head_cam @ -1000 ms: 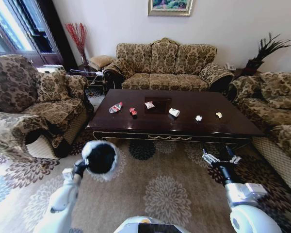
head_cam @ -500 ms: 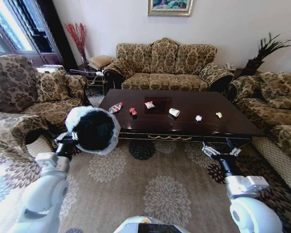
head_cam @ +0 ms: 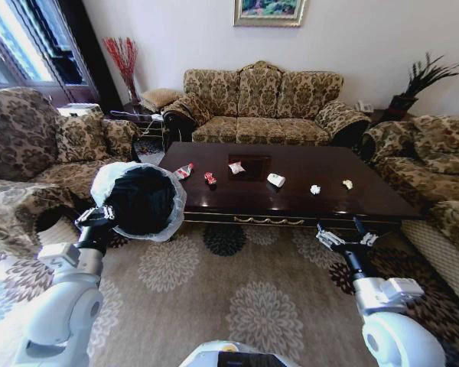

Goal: Move to the front of the table and place the trash on the table into the trash bin.

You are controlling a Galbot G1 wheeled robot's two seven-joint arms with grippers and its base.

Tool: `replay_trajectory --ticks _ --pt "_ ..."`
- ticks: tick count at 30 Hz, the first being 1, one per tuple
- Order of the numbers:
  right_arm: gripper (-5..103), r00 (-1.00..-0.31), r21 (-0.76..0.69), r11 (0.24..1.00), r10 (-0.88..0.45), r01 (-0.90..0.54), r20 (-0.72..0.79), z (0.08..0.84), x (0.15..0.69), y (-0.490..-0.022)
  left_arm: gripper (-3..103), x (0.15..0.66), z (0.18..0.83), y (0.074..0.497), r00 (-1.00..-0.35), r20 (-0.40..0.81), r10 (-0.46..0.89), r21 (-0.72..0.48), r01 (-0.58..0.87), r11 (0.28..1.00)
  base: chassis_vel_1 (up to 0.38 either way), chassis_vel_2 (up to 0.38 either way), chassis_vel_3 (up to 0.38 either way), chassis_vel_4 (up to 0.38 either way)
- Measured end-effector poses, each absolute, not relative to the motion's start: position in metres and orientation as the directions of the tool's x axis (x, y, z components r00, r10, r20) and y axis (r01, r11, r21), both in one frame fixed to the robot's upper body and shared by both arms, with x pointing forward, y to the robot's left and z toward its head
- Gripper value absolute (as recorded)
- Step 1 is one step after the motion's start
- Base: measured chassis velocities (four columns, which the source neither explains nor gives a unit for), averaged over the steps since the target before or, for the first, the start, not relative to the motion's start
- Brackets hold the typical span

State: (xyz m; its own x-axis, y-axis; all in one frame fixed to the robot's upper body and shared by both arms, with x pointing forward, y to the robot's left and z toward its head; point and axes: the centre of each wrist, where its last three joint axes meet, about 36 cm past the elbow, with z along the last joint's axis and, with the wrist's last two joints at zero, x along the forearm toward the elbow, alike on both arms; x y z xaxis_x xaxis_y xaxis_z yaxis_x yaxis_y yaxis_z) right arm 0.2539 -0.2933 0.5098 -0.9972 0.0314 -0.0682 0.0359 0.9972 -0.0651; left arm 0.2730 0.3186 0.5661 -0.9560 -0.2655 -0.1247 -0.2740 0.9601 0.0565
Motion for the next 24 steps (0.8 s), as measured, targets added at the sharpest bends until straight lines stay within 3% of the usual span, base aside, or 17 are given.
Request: replay_trajectory --ticks 9,24 --pt "100 -0.998 -0.061 0.998 0.032 0.035 -0.06 0.507 0.251 -0.293 3 0.272 0.564 0.317 -0.959 -0.115 -0.261 0.053 -0.268 0.962 -0.033 0.14 0.136 -0.031" --pt "100 -0.999 -0.085 0.995 0.04 0.042 -0.029 0.502 0.25 -0.293 3 0.273 0.552 0.313 -0.964 -0.095 -0.25 0.061 -0.256 0.965 0.102 0.09 0.091 0.113"
